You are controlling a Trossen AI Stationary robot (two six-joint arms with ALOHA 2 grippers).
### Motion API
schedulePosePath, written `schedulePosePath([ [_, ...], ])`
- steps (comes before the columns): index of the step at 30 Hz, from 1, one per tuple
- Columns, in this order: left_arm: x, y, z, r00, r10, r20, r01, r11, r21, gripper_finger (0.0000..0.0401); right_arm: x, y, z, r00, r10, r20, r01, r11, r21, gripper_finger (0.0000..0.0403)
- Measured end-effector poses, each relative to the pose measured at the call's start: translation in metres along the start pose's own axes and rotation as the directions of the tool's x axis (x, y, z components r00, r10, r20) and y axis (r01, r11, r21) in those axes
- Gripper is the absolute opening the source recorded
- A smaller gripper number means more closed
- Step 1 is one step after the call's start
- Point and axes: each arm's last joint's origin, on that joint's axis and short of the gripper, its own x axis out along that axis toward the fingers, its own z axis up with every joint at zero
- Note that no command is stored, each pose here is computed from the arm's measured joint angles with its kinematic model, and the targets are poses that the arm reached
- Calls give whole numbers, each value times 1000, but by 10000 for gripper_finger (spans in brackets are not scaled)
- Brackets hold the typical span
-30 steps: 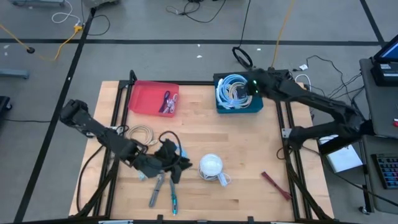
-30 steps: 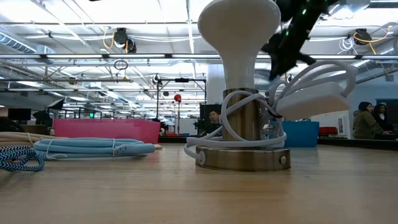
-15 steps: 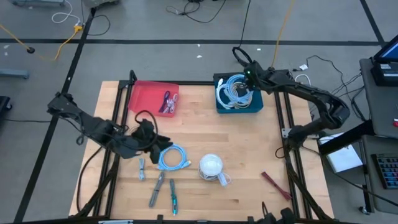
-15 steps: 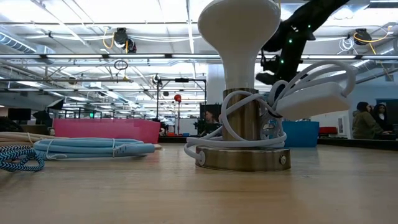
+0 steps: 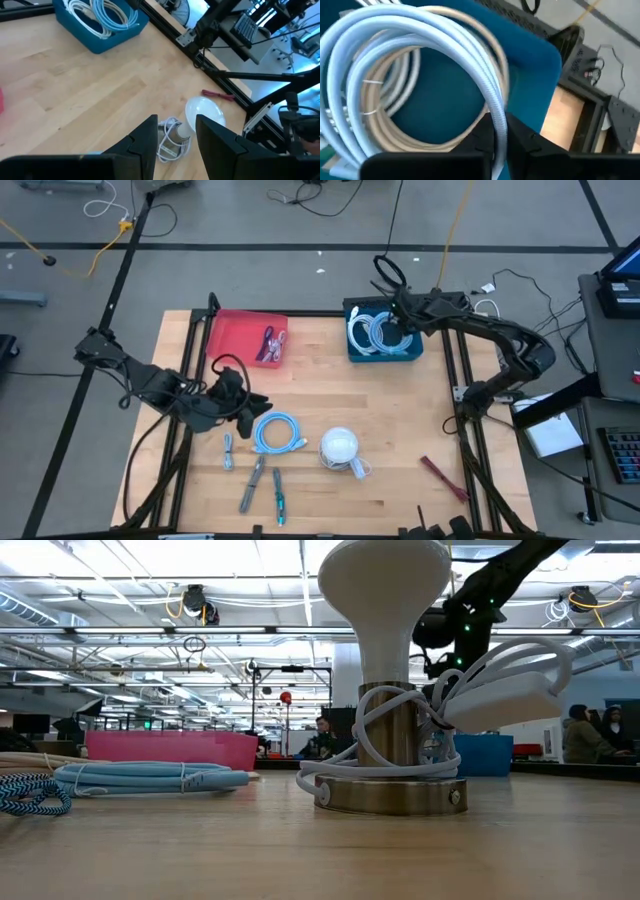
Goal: Pick & Place USB Port
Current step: Put the right light blue USB cable into the blue bin, then put the pink USB cable into the pink bin
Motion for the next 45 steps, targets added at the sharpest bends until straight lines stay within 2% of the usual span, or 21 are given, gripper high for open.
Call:
schedulePosePath([
  [9,0,1,-2,999,-1,-33,2,1000,12,136,-1,-2,-4,999,-29,-14,30,999,44,157],
  [15,-1,0,-3,999,-7,-42,8,1000,19,136,-13,-7,-4,999,-28,22,26,997,77,229],
  [17,-2,0,-4,999,-10,-43,11,1000,19,136,-23,-11,-3,997,-39,59,34,995,92,246],
  [21,-2,0,-4,999,-10,-43,11,1000,20,136,-50,-19,7,982,-5,187,-21,990,137,265],
  [24,-1,0,-3,999,-5,-39,6,1000,22,136,-82,-26,18,936,93,340,-160,972,174,271],
  [26,0,1,-2,999,1,-34,0,1000,20,136,-104,-30,24,871,212,444,-316,932,175,271],
  [27,1,2,-1,1000,4,-30,-3,1000,18,136,-116,-32,26,823,281,493,-406,899,164,271],
  [29,2,3,1,1000,10,-26,-9,1000,15,136,-138,-36,26,707,423,567,-575,811,112,268],
  [31,3,3,1,1000,9,-28,-9,1000,16,136,-161,-37,21,569,565,598,-710,704,11,265],
  [33,3,3,1,999,5,-36,-4,1000,23,136,-180,-35,8,466,680,566,-786,612,-89,262],
  [34,3,3,1,999,2,-41,-1,1000,26,136,-188,-35,-1,434,725,535,-808,576,-126,260],
  [36,3,3,1,999,0,-46,2,999,34,136,-202,-33,-21,403,795,454,-834,523,-175,258],
  [39,3,3,1,998,-6,-57,9,999,52,136,-215,-32,-58,422,855,300,-847,490,-206,256],
  [42,3,3,1,998,-6,-61,10,998,61,136,-224,-34,-91,430,892,142,-876,450,-173,256],
  [45,5,4,3,998,-3,-68,7,998,61,136,-233,-36,-112,392,919,37,-912,393,-113,256],
])
